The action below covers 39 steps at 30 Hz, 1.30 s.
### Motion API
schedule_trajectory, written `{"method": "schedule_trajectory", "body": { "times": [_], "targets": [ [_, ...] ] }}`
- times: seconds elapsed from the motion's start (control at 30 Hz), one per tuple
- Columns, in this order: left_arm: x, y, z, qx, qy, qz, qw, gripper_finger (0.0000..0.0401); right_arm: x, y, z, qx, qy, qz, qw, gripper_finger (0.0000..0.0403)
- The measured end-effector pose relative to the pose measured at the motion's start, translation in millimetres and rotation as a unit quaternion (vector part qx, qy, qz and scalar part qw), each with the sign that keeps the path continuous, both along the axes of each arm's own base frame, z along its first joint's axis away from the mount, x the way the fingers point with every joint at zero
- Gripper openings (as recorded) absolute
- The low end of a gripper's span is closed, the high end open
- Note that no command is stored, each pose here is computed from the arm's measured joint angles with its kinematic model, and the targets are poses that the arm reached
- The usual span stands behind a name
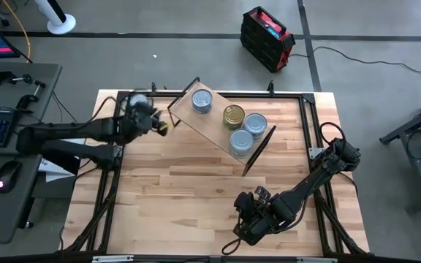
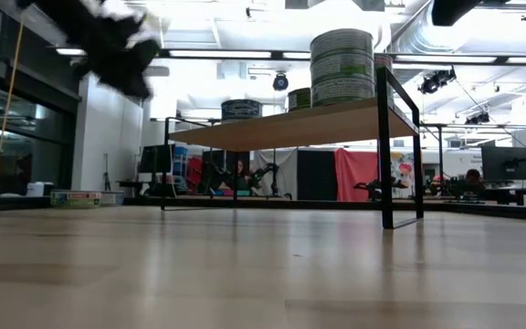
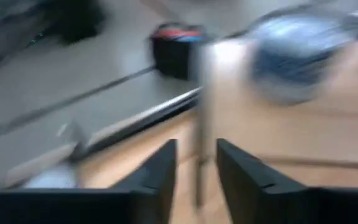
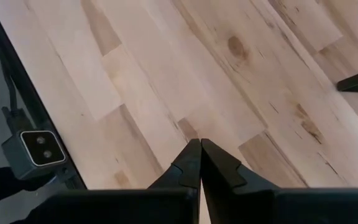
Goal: Stack canned seafood by type on shelf
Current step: Stack the white-green tuna can on top of the other white-green tuna cans on the shelf
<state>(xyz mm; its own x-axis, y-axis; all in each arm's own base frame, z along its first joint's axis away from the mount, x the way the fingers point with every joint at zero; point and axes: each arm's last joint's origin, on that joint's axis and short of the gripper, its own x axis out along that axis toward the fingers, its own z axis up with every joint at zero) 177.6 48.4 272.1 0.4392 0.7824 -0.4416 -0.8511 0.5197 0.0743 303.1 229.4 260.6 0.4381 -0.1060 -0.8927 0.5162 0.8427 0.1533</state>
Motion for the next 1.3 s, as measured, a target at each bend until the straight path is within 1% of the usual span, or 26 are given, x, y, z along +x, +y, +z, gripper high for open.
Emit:
{"method": "schedule_trajectory", "body": {
  "times": [0.1, 0.13, 0.2, 0.3, 0.37, 0.53, 0.73, 0.87, 1.07, 1.2, 1.3],
  "targets": [
    [-20, 1, -27, -0.023, -0.061, 0.099, 0.993, 0.0027, 0, 0, 0, -0.001, 0.001, 0.000, 1.000, 0.0000],
    [-23, 4, -34, -0.026, -0.080, 0.132, 0.988, 0.0014, 0, 0, 0, 0.000, 0.000, 0.000, 1.000, 0.0000],
    [-28, 11, -51, -0.036, -0.083, 0.182, 0.979, 0.0004, 0, 0, 0, -0.001, 0.000, 0.000, 1.000, 0.0000],
    [-31, 26, -73, -0.047, -0.049, 0.238, 0.969, 0.0001, 1, -2, 0, -0.001, 0.001, -0.003, 1.000, 0.0000],
    [-32, 38, -80, -0.045, -0.026, 0.273, 0.961, 0.0000, 2, -2, 0, 0.000, 0.000, -0.004, 1.000, 0.0000],
    [-35, 64, -94, -0.047, 0.027, 0.325, 0.944, 0.0000, 3, -5, 0, 0.000, 0.000, -0.008, 1.000, 0.0000],
    [-39, 82, -115, -0.090, 0.070, 0.359, 0.926, 0.0000, 4, -5, 0, 0.001, -0.001, -0.010, 1.000, 0.0000],
    [-41, 87, -125, -0.126, 0.072, 0.373, 0.916, 0.0000, 4, -5, 0, 0.001, -0.001, -0.010, 1.000, 0.0000],
    [-40, 87, -140, -0.181, 0.081, 0.380, 0.904, 0.0000, 4, -5, 0, 0.001, -0.001, -0.009, 1.000, 0.0000],
    [-38, 83, -142, -0.195, 0.088, 0.376, 0.902, 0.0000, 3, -4, 0, 0.001, -0.001, -0.008, 1.000, 0.0000],
    [-34, 74, -141, -0.208, 0.106, 0.347, 0.908, 0.0000, 2, -3, 0, -0.001, -0.002, -0.005, 1.000, 0.0000]
  ]
}}
